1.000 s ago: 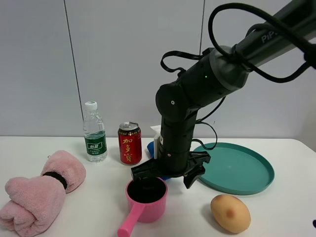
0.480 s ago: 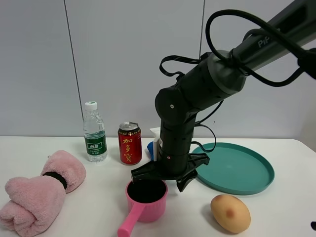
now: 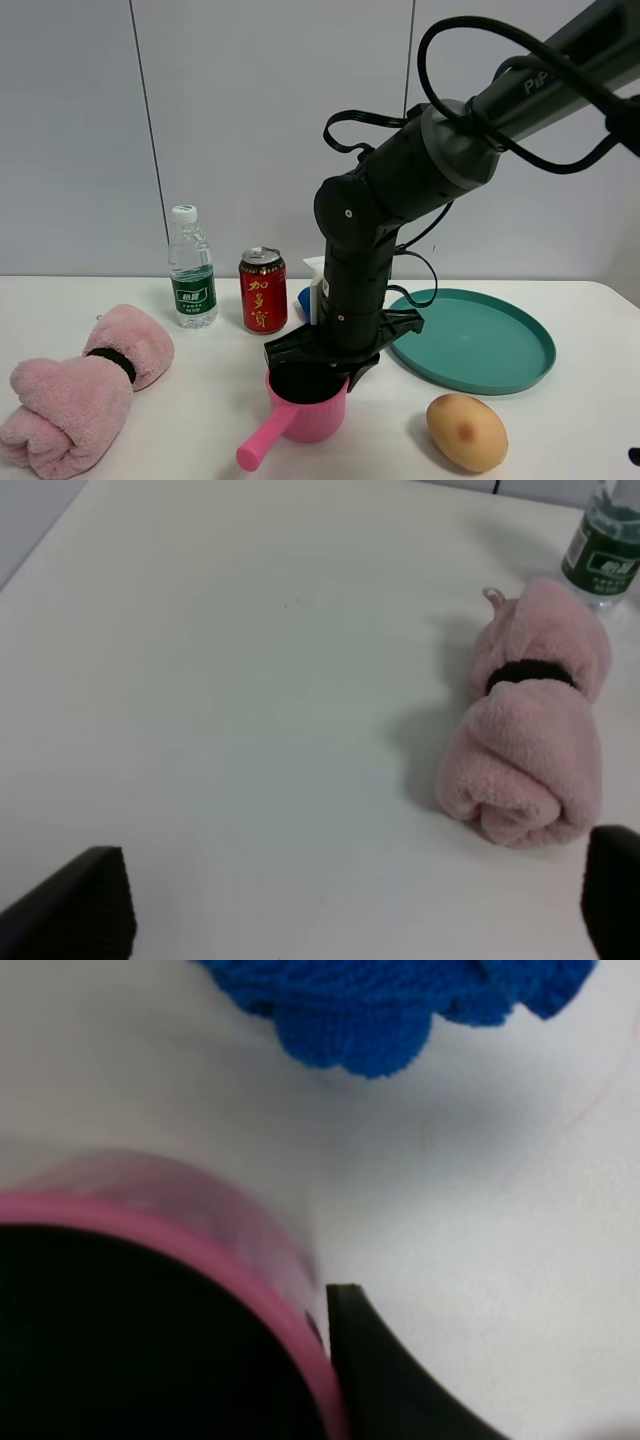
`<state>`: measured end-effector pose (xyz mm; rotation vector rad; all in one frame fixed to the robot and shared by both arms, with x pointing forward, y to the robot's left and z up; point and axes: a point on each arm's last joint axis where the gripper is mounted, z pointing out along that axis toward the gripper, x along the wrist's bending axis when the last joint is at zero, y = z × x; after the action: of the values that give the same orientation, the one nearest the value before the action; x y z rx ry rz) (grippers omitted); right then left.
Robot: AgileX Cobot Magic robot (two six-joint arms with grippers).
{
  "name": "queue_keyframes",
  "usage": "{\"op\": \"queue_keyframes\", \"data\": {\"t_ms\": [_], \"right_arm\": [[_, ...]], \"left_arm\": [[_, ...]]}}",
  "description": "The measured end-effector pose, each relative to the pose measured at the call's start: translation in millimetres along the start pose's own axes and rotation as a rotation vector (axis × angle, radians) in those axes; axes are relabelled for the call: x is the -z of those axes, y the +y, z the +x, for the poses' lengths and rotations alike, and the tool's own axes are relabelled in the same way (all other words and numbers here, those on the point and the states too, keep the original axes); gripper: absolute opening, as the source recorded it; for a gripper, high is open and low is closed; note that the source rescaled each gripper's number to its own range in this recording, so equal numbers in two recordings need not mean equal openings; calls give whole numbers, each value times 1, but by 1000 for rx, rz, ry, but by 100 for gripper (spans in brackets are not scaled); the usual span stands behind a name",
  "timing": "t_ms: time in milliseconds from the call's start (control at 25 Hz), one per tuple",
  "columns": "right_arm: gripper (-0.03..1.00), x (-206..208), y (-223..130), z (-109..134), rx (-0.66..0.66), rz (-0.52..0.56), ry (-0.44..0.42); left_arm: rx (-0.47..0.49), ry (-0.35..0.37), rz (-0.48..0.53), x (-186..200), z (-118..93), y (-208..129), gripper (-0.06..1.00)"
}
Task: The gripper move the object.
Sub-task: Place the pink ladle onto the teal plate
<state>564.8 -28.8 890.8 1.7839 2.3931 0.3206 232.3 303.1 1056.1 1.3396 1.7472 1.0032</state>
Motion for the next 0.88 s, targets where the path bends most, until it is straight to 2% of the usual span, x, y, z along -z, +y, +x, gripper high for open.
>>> {"op": "queue_keyframes", "data": {"t_ms": [160,280,520,760,880], "right_arm": [[0,12,3,0,-2,-30,12],[0,37,9,0,-5,-70,26],[0,80,7,-7,37,-68,7],[0,124,8,-19,74,-151,-56],[0,129,8,-28,53,-145,-105]], "left_arm": [[0,0,0,0,0,0,100],[0,0,0,0,0,0,100],[0,0,0,0,0,0,100],[0,0,0,0,0,0,100],[0,0,0,0,0,0,100]]}}
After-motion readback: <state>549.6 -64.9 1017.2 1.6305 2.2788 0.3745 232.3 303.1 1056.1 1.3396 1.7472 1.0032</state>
